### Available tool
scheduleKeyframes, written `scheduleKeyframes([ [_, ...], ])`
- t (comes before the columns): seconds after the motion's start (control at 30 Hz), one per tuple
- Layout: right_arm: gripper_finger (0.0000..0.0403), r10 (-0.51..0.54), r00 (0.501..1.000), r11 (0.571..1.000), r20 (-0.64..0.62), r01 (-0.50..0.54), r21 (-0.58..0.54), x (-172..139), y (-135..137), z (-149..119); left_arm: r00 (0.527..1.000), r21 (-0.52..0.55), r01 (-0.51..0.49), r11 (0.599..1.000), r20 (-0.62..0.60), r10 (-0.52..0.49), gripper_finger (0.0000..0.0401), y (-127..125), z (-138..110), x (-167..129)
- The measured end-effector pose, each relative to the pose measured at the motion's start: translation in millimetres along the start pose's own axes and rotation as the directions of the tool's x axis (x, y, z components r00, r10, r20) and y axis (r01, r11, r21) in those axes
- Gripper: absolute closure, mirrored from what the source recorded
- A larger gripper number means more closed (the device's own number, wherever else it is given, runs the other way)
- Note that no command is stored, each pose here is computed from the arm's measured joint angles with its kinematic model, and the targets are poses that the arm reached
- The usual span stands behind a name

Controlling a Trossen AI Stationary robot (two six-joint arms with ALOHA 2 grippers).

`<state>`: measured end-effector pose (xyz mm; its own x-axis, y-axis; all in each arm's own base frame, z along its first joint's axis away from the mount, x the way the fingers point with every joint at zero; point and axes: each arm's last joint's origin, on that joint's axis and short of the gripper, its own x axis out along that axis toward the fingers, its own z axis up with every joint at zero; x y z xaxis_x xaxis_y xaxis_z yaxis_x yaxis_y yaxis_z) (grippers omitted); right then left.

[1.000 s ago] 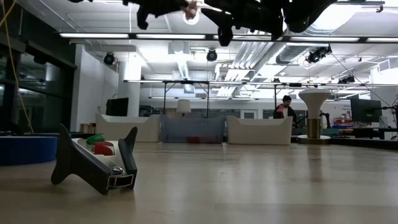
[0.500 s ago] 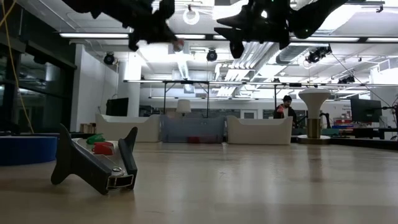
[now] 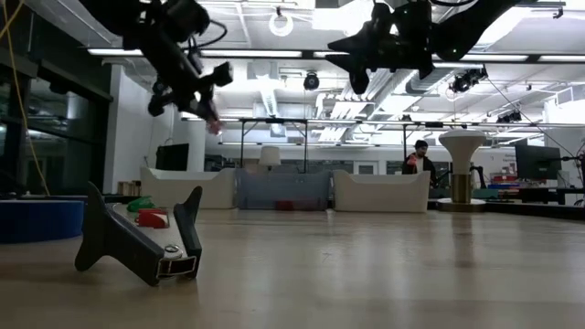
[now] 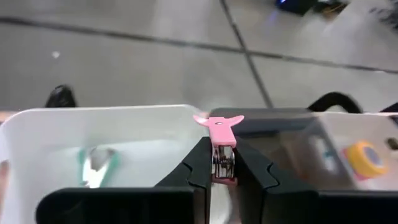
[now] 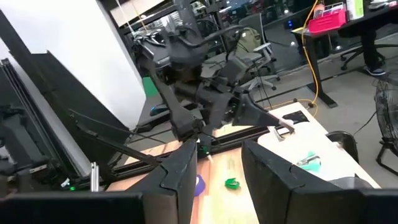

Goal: Pick and place Stapler, Stapler remover, tape
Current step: Put the pink staple remover into the left white bin

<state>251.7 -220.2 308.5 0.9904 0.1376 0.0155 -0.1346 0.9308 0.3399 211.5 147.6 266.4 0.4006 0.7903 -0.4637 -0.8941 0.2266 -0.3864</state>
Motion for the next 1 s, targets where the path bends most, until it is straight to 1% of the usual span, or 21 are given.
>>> scheduleKeyframes([
  [0.13,0.0284,-0.037,0.999,0.999,0.003,0.037,0.003,0.2,-1.3,-0.9,0.995,-0.024,-0.067,0.997,-0.072,0.066,0.0368,21.3,6.6,11.2],
  [0.2,0.0284,-0.069,0.998,0.998,0.013,0.068,0.007,0.2,-2.3,-1.0,0.989,-0.038,-0.078,0.996,-0.128,0.073,0.0368,31.3,8.4,19.1],
  [0.3,0.0284,-0.107,0.994,0.994,0.025,0.106,0.009,0.0,-3.5,-0.7,0.976,-0.046,-0.059,0.997,-0.214,0.048,0.0368,43.7,9.4,34.3],
  [0.43,0.0284,-0.168,0.985,0.986,0.040,0.167,0.017,0.4,-5.0,-1.1,0.944,-0.047,-0.021,0.999,-0.331,0.004,0.0368,60.2,5.5,58.7],
  [0.57,0.0284,-0.216,0.975,0.976,0.047,0.214,0.028,0.1,-6.7,-1.7,0.916,-0.100,0.002,0.995,-0.400,-0.042,0.0365,76.5,3.2,79.5],
  [0.7,0.0284,-0.243,0.969,0.970,0.038,0.241,0.043,-0.1,-7.9,-3.4,0.900,-0.141,0.037,0.989,-0.425,-0.094,0.0362,87.1,3.7,91.7],
  [0.83,0.0284,-0.276,0.961,0.960,0.028,0.274,0.060,-0.4,-9.4,-5.4,0.887,-0.179,0.056,0.982,-0.442,-0.131,0.0360,94.8,5.8,95.5],
  [1.0,0.0284,-0.301,0.953,0.951,0.018,0.299,0.073,-0.7,-10.5,-7.0,0.876,-0.176,0.086,0.981,-0.455,-0.159,0.0359,95.0,5.9,95.2],
])
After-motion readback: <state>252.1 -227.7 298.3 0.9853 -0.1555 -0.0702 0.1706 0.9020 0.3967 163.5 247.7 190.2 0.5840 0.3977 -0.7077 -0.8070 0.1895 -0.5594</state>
